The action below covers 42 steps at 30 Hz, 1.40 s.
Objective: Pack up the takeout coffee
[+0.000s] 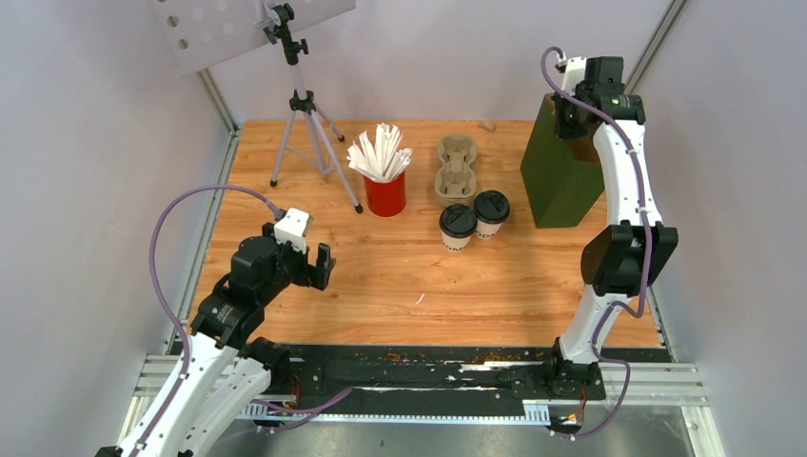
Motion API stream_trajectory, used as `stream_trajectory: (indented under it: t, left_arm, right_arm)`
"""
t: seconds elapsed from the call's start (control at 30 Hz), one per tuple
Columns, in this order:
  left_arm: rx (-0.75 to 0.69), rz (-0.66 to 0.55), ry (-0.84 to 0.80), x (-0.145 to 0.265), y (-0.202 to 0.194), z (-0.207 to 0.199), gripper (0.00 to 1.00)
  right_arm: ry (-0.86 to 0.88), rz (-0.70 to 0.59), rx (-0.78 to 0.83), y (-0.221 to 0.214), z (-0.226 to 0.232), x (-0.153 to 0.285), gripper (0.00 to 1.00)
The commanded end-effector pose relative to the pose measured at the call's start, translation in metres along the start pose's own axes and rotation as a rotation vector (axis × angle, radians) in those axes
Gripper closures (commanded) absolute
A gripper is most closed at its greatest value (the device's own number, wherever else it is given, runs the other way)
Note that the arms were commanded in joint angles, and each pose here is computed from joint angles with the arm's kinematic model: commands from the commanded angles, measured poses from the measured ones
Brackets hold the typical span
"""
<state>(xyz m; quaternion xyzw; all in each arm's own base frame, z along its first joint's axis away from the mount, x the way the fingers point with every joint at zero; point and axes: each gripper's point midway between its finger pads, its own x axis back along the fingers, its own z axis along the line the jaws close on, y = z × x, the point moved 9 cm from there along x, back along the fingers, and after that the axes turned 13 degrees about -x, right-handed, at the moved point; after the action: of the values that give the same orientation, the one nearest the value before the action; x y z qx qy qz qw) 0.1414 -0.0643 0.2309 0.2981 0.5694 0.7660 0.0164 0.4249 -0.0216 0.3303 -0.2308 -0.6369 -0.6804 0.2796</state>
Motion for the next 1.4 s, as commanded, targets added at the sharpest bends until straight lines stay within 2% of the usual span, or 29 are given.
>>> stream_trajectory:
  t: [0.0, 0.23, 0.5, 0.7, 0.9, 1.1, 1.27, 1.37]
  left_arm:
    - [0.008, -0.046, 0.003, -0.001, 0.007, 0.000, 0.00]
    - [0.013, -0.049, 0.004, 0.000, 0.006, 0.000, 0.00]
    - [0.028, -0.060, 0.025, 0.004, 0.005, 0.001, 0.00]
    - [0.056, -0.045, 0.105, 0.009, 0.010, 0.008, 0.00]
    - [0.140, -0.027, 0.109, 0.031, 0.053, 0.014, 0.00]
    - [0.154, -0.004, 0.178, 0.052, 0.087, 0.026, 0.00]
    - [0.172, -0.007, 0.237, 0.066, 0.097, 0.032, 0.00]
    - [0.172, 0.033, 0.273, 0.068, 0.096, 0.035, 0.00]
  right_arm:
    - [-0.063, -0.163, 0.044, 0.030, -0.003, 0.040, 1.00]
    - [-0.174, -0.316, 0.085, 0.046, -0.006, 0.101, 1.00]
    - [-0.164, -0.481, 0.097, 0.049, 0.005, 0.171, 1.00]
    - [0.032, -0.637, 0.140, 0.041, 0.031, 0.225, 1.00]
    - [0.231, -0.767, 0.137, 0.031, 0.060, 0.270, 1.00]
    - [0.490, -0.731, 0.136, 0.010, 0.102, 0.286, 1.00]
    - [0.637, -0.632, 0.187, -0.016, 0.140, 0.290, 1.00]
    - [0.724, -0.584, 0.213, -0.033, 0.159, 0.293, 1.00]
